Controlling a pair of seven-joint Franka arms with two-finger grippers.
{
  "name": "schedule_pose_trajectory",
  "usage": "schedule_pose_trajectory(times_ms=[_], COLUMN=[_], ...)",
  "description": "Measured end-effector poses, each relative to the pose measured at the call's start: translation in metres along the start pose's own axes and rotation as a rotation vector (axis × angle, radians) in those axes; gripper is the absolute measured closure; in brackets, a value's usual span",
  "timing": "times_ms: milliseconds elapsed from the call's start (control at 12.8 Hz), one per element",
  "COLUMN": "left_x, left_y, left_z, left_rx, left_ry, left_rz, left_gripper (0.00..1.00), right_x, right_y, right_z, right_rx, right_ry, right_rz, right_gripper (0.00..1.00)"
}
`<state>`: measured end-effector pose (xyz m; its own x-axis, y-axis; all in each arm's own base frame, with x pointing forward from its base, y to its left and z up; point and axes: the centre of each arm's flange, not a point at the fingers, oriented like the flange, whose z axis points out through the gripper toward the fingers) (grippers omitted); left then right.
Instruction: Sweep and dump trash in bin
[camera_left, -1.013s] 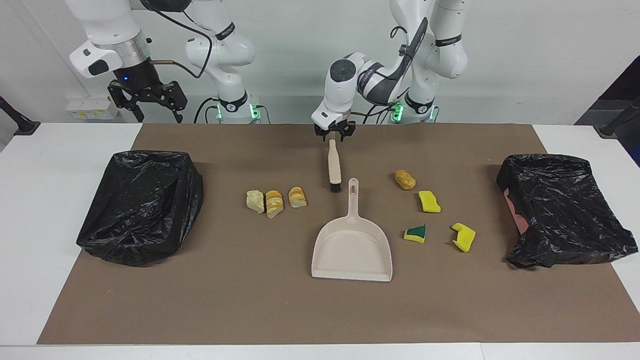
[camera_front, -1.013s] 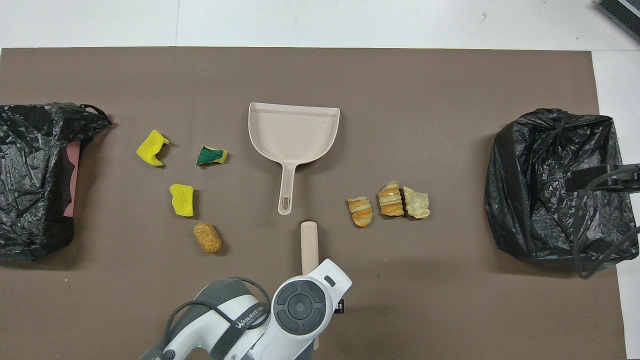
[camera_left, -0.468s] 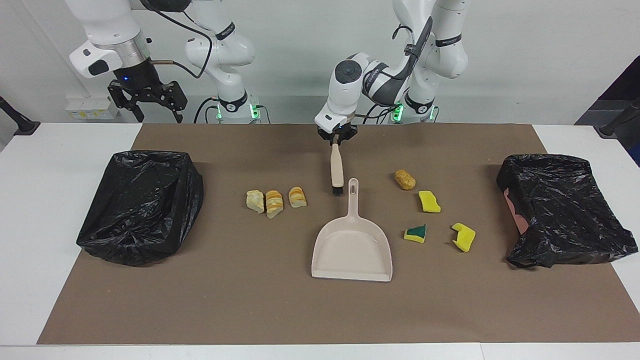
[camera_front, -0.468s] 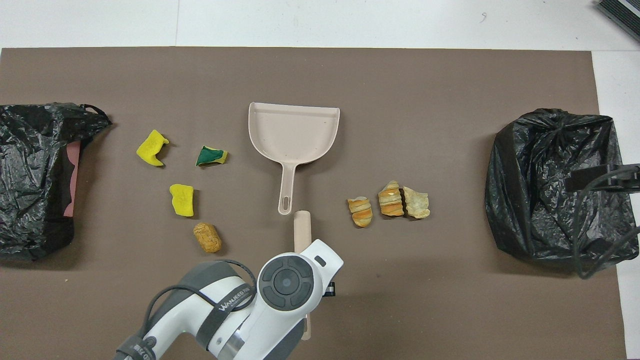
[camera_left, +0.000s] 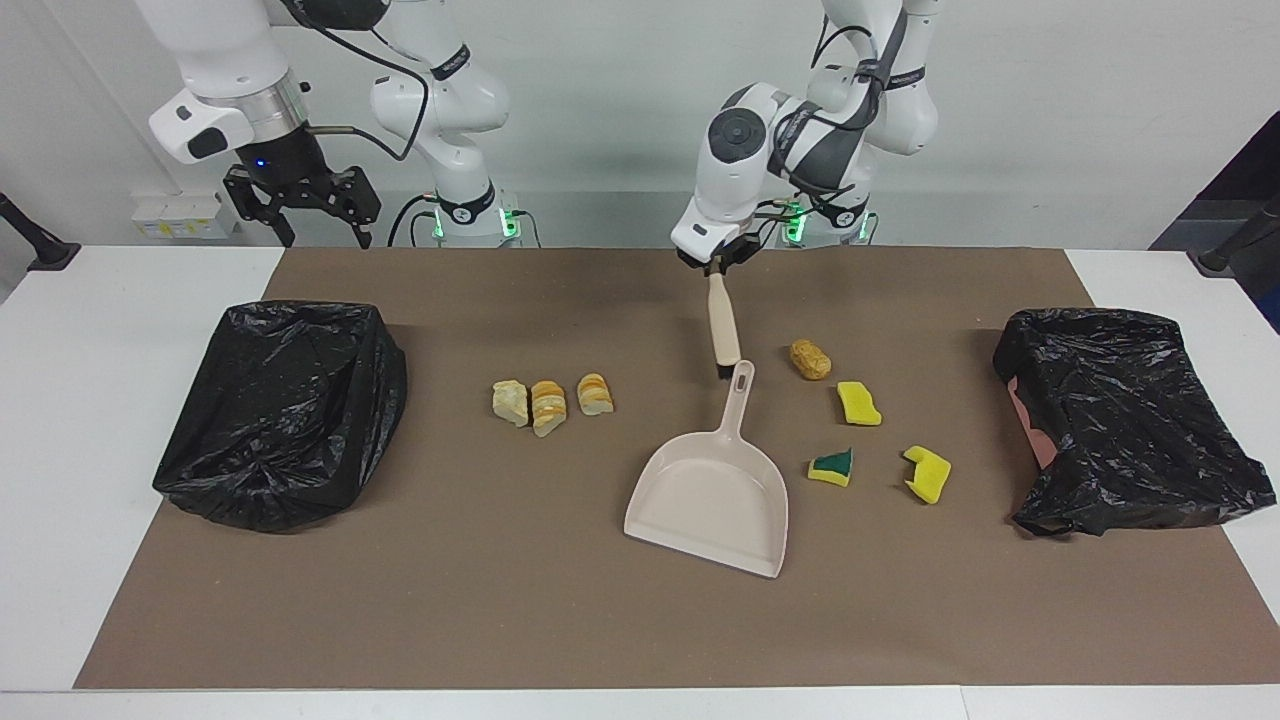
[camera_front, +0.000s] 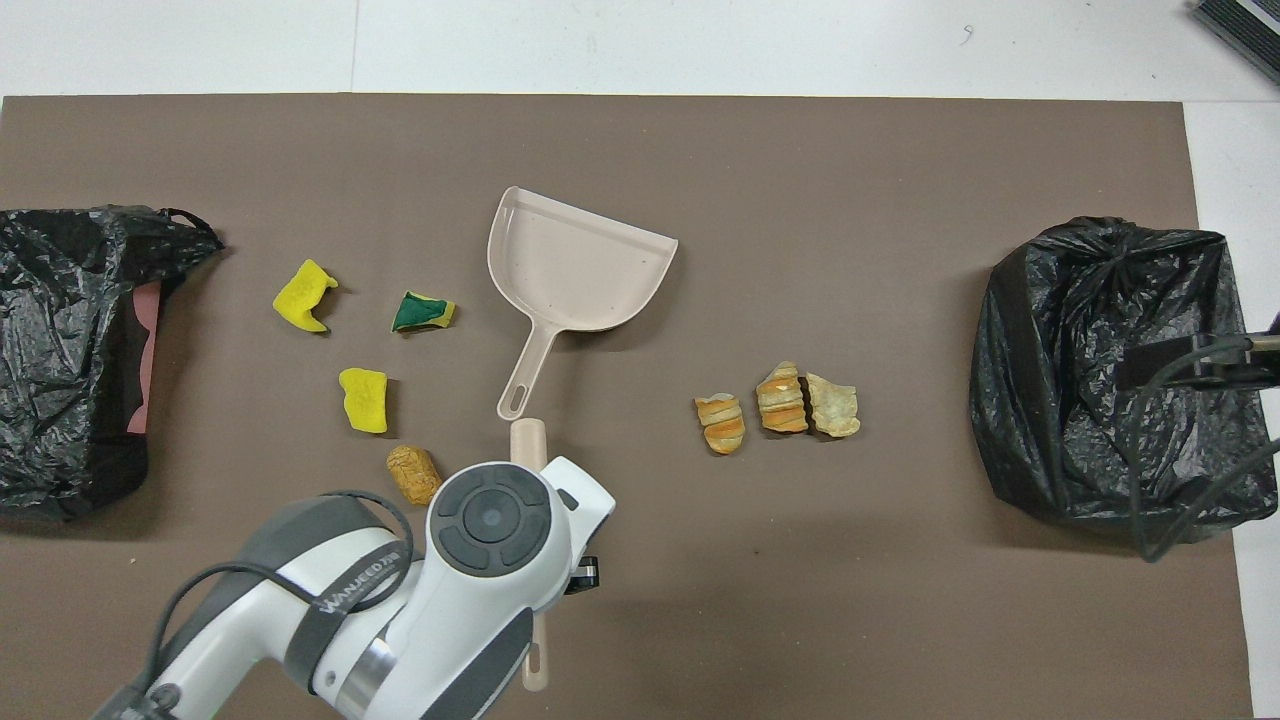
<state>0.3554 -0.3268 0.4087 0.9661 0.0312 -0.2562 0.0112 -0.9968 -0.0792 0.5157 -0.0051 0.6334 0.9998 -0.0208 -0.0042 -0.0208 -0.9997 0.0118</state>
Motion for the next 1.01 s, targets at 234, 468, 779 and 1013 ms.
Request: schedule_pose_trajectory(times_ms=[234, 468, 779, 1013], left_x=[0.031, 0.057, 0.069, 0.091], left_y=[-0.043, -0.093, -0.132, -0.179], left_z=[-0.008, -0.018, -0.043, -0.054], left_rx=[0.004, -0.015, -0.038, -0.065], left_ry=[0.008, -0.001, 0.036, 0.065], left_rz=[0.000, 0.032, 0.067, 0.093], left_gripper=[0.75, 0.75, 0.75, 0.75], right_x=[-0.001, -0.005, -0.008, -0.009], right_y=[-0.017, -0.034, -0.038, -0.040], right_z=[0.006, 0.012, 0.013, 0.013], right_rx=[-0.004, -0.009, -0.011, 0.005], right_ry=[-0.014, -0.025, -0.029, -0.031], right_rz=[-0.031, -0.025, -0.021, -0.020], right_gripper=[0.00, 0.00, 0.00, 0.00])
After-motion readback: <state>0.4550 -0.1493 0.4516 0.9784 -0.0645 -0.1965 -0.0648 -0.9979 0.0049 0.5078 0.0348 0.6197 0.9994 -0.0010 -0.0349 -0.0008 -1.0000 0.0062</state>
